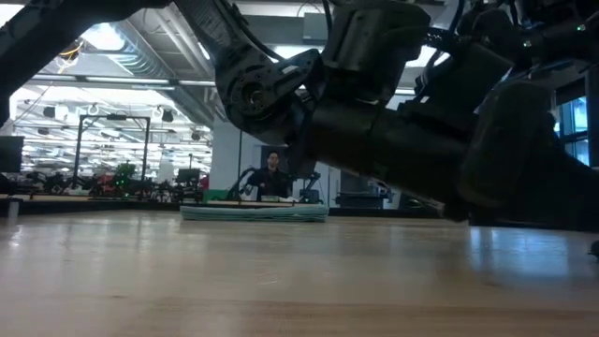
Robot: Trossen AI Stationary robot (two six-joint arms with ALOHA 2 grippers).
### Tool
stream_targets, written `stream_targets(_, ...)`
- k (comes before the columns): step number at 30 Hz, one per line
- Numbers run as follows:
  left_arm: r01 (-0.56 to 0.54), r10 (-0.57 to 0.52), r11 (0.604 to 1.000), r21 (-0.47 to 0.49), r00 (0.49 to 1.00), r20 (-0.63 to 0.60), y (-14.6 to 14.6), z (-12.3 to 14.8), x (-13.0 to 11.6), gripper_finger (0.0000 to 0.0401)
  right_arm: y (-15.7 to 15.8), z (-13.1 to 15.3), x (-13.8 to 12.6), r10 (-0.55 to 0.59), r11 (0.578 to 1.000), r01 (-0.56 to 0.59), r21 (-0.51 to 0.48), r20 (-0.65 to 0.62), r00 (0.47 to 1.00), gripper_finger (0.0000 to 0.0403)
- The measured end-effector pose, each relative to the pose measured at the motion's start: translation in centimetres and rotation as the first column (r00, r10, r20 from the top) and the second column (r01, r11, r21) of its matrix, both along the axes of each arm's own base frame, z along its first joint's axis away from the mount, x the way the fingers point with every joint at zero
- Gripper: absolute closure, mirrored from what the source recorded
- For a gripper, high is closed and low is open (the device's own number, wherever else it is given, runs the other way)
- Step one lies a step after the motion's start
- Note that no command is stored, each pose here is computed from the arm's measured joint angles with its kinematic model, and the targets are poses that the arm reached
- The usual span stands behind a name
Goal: Pick and placing Produce into tupperware
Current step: Put the blueberry into the transparent container
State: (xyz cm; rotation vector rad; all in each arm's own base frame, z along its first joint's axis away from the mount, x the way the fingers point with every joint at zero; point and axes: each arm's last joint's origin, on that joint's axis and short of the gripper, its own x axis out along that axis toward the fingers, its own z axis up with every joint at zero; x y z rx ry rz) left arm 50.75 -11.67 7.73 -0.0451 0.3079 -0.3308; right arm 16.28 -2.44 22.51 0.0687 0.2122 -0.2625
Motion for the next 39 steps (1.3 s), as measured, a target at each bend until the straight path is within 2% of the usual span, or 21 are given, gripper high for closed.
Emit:
stream_targets(7,-0.019,0.019,1.000,-0.012,1.000,-0.010,0.2,-0.1,0.0,0.0147,0.0,0.0,0.0,0.000,1.000,0.000,0.001,-0.001,1.000,0.0244)
stream_targets(16,-0.024,0.021,0.996,-0.084,0.999,-0.027,-0.2,-1.4,0.0,0.0147,0.0,0.0,0.0,0.001,1.000,-0.001,-0.002,-0.002,1.000,0.0244)
stream_targets(35,-0.077,0.076,0.996,-0.052,0.997,-0.032,-0.4,-1.5,-0.1,0.0156,0.0,0.0,0.0,0.001,1.000,-0.001,-0.002,-0.005,1.000,0.0244)
stream_targets(39,-0.072,0.068,0.997,-0.033,0.994,-0.090,-1.0,-0.9,0.6,0.0169,0.0,0.0,0.0,0.001,1.000,-0.001,-0.002,-0.005,1.000,0.0244)
